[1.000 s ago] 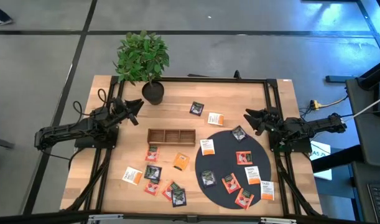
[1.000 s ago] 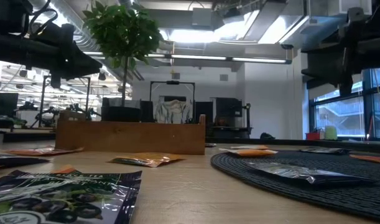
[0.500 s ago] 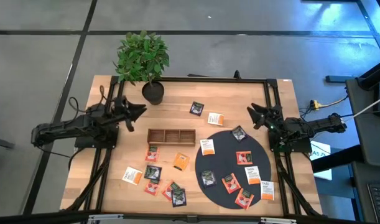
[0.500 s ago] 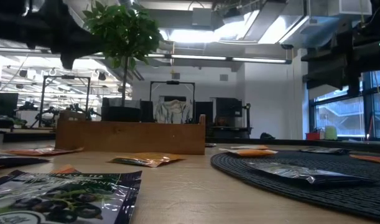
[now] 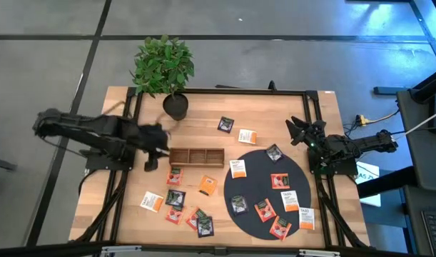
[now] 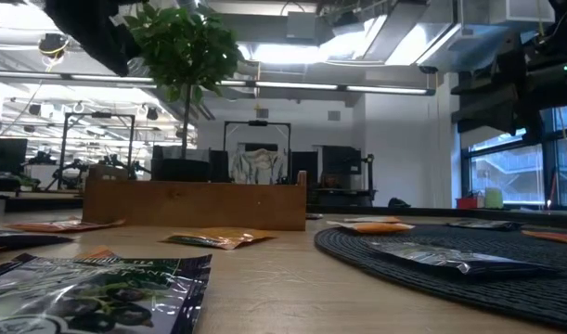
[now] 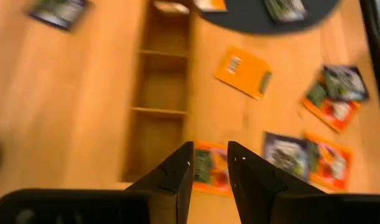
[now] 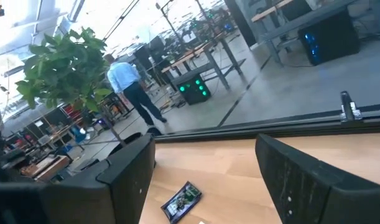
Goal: Pick & Place Tea
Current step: Put the orange tea bag into the right section of the wooden organizer
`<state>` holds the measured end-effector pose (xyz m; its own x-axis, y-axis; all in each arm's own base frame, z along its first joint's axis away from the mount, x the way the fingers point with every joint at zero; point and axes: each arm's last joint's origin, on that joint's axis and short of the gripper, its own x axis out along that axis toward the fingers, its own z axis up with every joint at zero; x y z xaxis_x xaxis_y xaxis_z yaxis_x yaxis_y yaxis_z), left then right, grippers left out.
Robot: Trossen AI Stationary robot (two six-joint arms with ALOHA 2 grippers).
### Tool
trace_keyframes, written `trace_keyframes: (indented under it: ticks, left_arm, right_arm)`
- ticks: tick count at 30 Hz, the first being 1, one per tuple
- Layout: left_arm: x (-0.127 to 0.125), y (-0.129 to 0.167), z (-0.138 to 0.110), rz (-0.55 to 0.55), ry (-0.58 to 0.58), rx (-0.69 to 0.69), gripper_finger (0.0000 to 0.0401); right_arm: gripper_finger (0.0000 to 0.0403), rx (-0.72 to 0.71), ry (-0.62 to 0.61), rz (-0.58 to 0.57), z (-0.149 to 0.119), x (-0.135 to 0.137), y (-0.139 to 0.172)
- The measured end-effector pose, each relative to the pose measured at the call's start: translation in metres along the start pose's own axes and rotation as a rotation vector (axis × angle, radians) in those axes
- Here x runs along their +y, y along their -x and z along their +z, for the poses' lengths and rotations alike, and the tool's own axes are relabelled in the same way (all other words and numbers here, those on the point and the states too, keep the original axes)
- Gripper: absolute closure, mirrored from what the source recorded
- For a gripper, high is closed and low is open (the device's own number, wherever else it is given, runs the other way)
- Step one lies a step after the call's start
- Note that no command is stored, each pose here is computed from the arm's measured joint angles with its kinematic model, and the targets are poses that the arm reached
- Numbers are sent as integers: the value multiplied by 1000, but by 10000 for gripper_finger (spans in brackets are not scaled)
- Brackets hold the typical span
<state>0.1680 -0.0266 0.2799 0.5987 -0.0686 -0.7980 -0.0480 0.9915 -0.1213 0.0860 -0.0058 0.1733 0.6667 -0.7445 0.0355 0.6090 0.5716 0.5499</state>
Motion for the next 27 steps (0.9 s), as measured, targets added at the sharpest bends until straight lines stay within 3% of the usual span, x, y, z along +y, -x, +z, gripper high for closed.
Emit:
trace_keyframes:
  ticks: [3,6,10,14,27]
  left_arm:
    - [-25,-21,5,-20,-62,76,317]
    - [-48,-43,2,34,-81,154,334]
    - [-72,-74,-8,114,-26,228,360]
    - [-89,-99,-16,175,48,229,393]
    - [-98,-160,-43,365,113,340,399]
  right_arm:
    - [124,19,12,29,-1,1,0]
    - [124,57,42,96,-2,2,0]
    - [124,118,66,193,-5,5,1]
    - [124,132,67,218,-5,5,1]
    - [124,139,65,231,-5,6,1]
